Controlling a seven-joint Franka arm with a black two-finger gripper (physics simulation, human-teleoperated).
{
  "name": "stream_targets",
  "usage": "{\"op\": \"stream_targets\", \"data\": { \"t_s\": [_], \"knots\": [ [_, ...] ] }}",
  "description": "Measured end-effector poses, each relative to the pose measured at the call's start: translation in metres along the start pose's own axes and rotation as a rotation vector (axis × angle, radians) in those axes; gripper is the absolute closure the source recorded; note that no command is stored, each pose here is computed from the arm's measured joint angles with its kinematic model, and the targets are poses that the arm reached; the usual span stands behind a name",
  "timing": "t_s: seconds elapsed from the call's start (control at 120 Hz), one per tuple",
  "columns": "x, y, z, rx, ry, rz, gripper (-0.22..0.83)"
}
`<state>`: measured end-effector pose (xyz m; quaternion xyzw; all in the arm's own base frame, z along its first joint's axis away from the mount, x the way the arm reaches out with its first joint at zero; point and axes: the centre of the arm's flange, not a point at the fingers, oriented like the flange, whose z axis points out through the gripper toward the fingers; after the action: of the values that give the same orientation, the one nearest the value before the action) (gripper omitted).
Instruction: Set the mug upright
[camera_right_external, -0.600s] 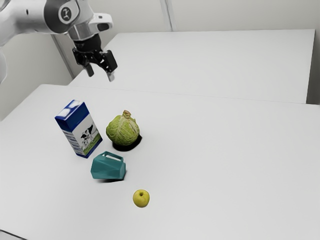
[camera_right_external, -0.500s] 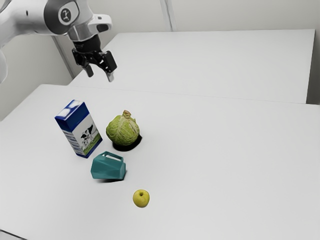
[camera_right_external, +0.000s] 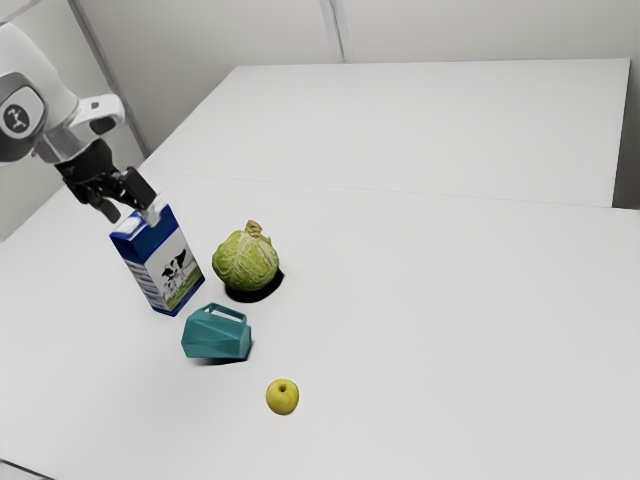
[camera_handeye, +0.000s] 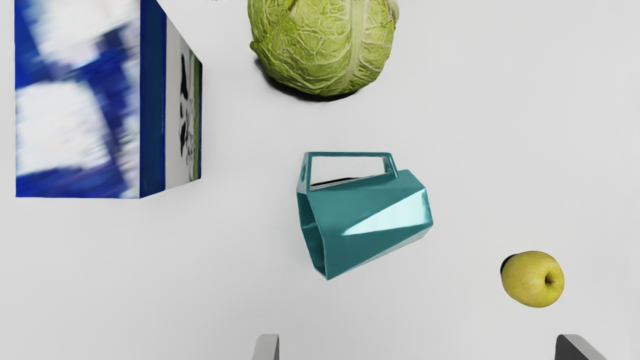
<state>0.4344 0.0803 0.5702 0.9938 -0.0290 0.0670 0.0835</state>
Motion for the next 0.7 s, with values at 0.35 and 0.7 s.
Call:
{"op": "stream_targets", "data": {
  "t_s": [0.35,0.7],
  "knots": [
    [-0.065,-0.074,0.094,-0.445,0.234,0.041,0.0],
    [-0.097,-0.093,0.182,-0.595,0.409,0.266,0.0]
  ]
}}
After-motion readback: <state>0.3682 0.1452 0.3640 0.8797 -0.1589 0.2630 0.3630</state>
